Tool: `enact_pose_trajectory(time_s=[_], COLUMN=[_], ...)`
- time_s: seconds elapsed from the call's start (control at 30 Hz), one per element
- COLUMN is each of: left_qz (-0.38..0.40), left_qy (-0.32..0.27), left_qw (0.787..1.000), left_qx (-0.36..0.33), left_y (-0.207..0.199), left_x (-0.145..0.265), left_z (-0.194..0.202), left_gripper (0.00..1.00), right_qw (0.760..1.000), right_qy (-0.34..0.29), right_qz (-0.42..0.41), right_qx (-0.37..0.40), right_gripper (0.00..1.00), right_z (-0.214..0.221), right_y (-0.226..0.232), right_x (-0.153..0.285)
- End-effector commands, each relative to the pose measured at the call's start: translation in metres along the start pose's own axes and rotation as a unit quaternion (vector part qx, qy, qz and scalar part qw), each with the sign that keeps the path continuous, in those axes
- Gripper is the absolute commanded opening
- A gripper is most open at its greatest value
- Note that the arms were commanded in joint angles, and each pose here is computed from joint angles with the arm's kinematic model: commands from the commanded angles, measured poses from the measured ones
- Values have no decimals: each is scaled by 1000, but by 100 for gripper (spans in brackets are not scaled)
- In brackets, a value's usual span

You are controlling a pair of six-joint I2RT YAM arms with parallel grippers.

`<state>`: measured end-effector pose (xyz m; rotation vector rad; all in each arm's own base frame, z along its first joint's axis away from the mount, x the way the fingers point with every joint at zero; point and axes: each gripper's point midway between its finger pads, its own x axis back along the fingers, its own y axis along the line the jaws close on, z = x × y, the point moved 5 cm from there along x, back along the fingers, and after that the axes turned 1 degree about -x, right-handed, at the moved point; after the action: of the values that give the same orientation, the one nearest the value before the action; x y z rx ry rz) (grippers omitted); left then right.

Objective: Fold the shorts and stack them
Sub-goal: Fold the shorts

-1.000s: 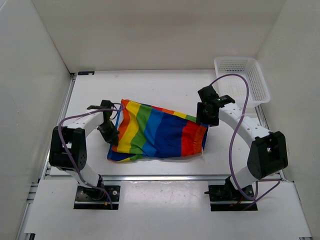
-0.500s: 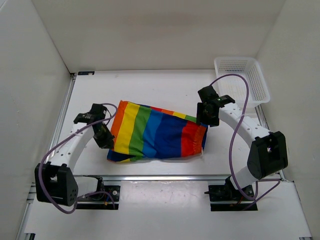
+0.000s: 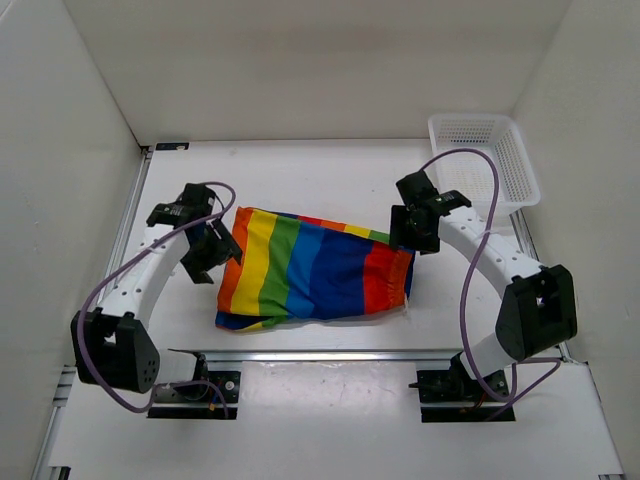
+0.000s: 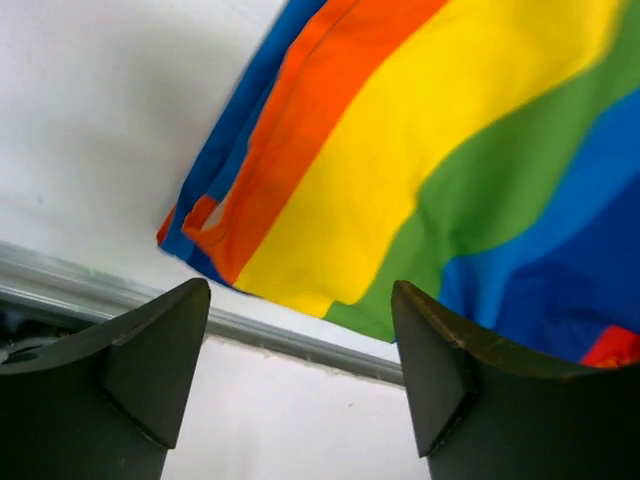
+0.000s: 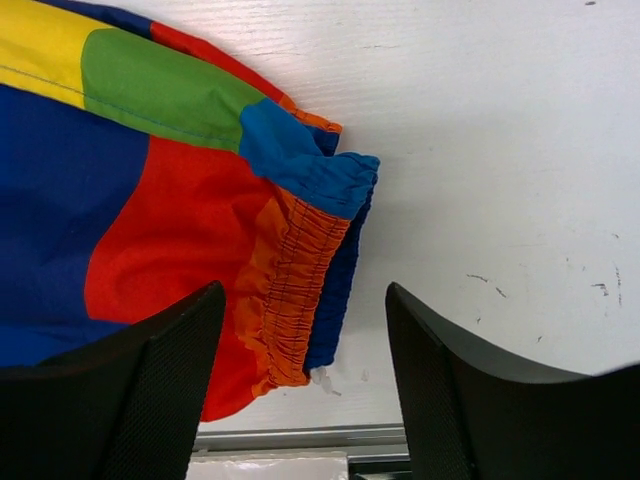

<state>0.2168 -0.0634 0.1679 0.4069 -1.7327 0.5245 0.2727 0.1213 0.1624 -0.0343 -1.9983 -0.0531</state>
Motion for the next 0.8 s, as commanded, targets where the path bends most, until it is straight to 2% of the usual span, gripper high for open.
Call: enact_pose_trajectory(time_s=[0.0,0.07,0.1,0.23,0.3,0.33,0.4,0.47,0.57,0.6,0.67,0.73,0.77], left_qz=[28,42,46,19,10,1,-4,-9,-31,-37,-52,-61,-64], left_qy=[-45,-41,-45,-32,-23,-13,0,18,48,55,71,79,82], left_qw=[999,998,998,999,999,1000,1000,1000,998,998,996,995,995], left_qx=[-11,-16,-16,-22,-22,-23,-23,-24,-14,-14,-15,-5,-5], left_y=[-11,-23,-27,-34,-36,-37,-37,-37,-31,-29,-24,-19,-17], left_x=[20,14,9,-22,-34,-44,-55,-71,-91,-97,-107,-111,-112], left_z=[-16,-20,-24,-35,-37,-38,-36,-31,-22,-19,-13,-11,-9], left_gripper=[83,75,67,61,71,84,90,89,78,69,61,52,52], right_qw=[999,997,996,985,976,972,963,953,940,935,919,918,930], right_qy=[-4,28,30,52,76,83,108,140,153,155,158,155,138], right_qz=[-39,-62,-71,-122,-155,-171,-202,-220,-236,-245,-265,-264,-241], right_qx=[-8,-33,-45,-113,-132,-138,-145,-154,-192,-205,-245,-250,-240], right_gripper=[71,76,77,78,78,81,82,82,82,82,81,78,72], right_z=[-4,7,10,27,40,45,59,74,81,85,85,83,78], right_y=[7,3,0,-20,-25,-25,-23,-21,-24,-25,-30,-33,-38], right_x=[17,12,15,12,6,6,-1,-7,-13,-18,-20,-23,-27])
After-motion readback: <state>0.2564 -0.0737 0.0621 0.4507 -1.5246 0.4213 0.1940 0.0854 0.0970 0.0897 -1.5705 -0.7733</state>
